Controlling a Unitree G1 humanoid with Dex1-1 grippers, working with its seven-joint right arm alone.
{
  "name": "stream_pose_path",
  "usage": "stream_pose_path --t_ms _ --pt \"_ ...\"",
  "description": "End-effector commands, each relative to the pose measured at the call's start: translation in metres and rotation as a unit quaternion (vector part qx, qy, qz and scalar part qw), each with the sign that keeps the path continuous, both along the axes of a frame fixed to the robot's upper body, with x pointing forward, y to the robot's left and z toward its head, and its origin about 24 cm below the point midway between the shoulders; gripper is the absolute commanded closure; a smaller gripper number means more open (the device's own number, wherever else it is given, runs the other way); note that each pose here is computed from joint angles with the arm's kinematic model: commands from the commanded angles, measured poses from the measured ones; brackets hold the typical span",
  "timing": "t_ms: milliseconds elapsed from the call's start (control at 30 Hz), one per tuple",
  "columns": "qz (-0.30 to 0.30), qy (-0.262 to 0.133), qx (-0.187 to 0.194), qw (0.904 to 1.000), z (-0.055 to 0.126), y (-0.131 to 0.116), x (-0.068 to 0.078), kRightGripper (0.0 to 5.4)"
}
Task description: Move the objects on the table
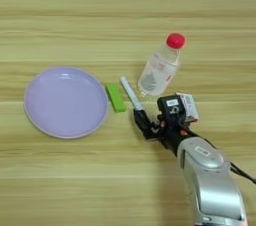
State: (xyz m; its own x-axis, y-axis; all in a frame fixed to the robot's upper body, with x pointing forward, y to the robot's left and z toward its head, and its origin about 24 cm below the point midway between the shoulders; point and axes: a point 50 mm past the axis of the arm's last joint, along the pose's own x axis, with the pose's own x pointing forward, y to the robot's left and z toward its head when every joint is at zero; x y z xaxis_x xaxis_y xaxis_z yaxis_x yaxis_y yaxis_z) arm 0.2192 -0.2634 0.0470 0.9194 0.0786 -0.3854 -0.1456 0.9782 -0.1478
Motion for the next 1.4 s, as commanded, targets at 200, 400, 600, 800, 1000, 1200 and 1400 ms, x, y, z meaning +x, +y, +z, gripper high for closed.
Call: stream_pose_path --t_ms 200,400,600,800,1000,1200,1400 --pt "-0.033 -0.076 -0.02 0.9964 0.031 -0.011 0.012 0.3" --pt "-0.059 -0.09 -0.005 0.9941 0.033 -0.015 0.018 0.03" --pt "-0.051 -0.11 0.007 0.9926 0.036 -0.008 0.027 0.03" --pt "-0.041 -0.128 0.006 0.9909 0.043 -0.004 0.033 0.03" --pt "-0.038 -0.147 -0.021 0.9882 0.047 -0.005 0.042 0.03" --pt "-0.044 -0.161 -0.04 0.9852 0.05 -0.009 0.05 0.03" --pt "-0.045 -0.168 -0.044 0.9838 0.052 -0.01 0.058 0.03"
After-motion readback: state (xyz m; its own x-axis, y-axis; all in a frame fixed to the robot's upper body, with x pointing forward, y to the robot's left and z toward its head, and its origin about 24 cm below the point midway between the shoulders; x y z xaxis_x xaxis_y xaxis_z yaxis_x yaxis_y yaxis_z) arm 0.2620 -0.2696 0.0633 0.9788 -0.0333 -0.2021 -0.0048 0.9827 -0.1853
